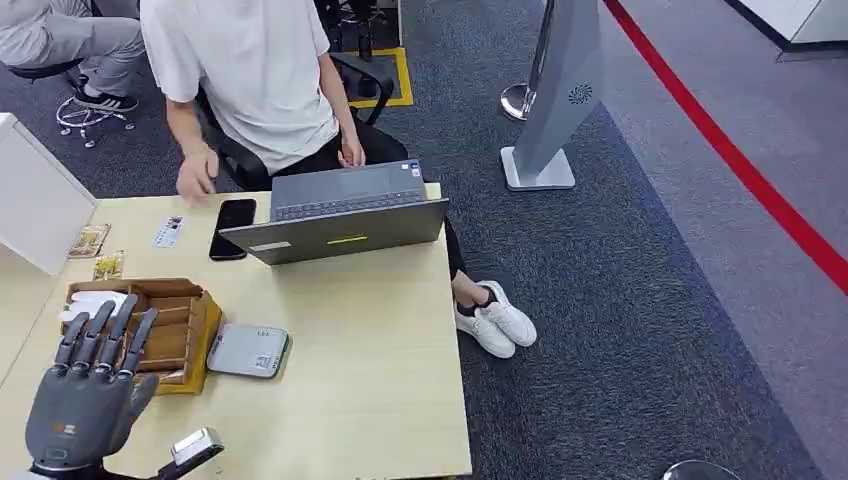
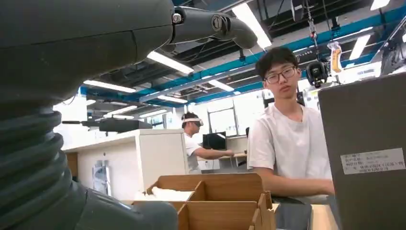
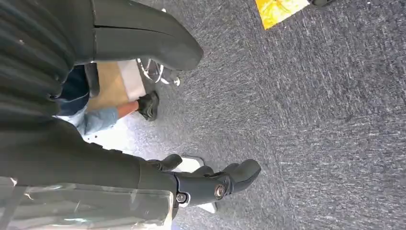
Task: Pass the card to the sensor for recognition and then transmit it.
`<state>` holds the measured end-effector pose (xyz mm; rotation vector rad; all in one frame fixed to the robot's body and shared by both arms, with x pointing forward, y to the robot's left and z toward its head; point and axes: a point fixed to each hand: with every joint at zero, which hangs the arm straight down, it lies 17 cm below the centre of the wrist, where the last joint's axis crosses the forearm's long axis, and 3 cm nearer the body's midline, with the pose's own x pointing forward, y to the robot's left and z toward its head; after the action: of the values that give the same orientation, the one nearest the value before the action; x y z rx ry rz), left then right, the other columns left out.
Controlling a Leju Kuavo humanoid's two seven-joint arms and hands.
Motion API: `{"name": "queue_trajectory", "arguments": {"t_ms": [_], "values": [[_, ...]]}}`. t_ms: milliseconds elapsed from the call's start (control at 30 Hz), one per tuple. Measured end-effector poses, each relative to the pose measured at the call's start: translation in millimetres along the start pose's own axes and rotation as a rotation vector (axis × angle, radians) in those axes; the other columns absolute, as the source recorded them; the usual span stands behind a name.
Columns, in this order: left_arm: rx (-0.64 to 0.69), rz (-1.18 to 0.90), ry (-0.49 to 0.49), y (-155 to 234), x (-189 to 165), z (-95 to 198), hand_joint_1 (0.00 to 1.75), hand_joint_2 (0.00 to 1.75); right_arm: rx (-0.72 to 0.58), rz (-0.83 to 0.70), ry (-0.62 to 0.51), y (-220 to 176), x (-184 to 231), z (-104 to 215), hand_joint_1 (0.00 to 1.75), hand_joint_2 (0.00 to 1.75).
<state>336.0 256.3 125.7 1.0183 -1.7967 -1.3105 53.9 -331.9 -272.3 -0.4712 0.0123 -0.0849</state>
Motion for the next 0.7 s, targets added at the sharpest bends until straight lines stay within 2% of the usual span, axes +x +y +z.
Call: {"name": "queue_trajectory", "arguments": {"t_ms": [567, 700], "values": [[-0.009, -0.004, -0.003, -1.6, -0.9, 2.9, 0.0, 1.75, 0.0, -0.001, 0.0, 0.0, -0.1, 0.0, 0.0, 1.75], [-0.047, 0.015, 0.021, -8.1, -6.7, 6.3, 0.0, 1.75, 0.0, -0.001, 0.0, -0.1, -0.2, 0.0, 0.0, 1.75]]}}
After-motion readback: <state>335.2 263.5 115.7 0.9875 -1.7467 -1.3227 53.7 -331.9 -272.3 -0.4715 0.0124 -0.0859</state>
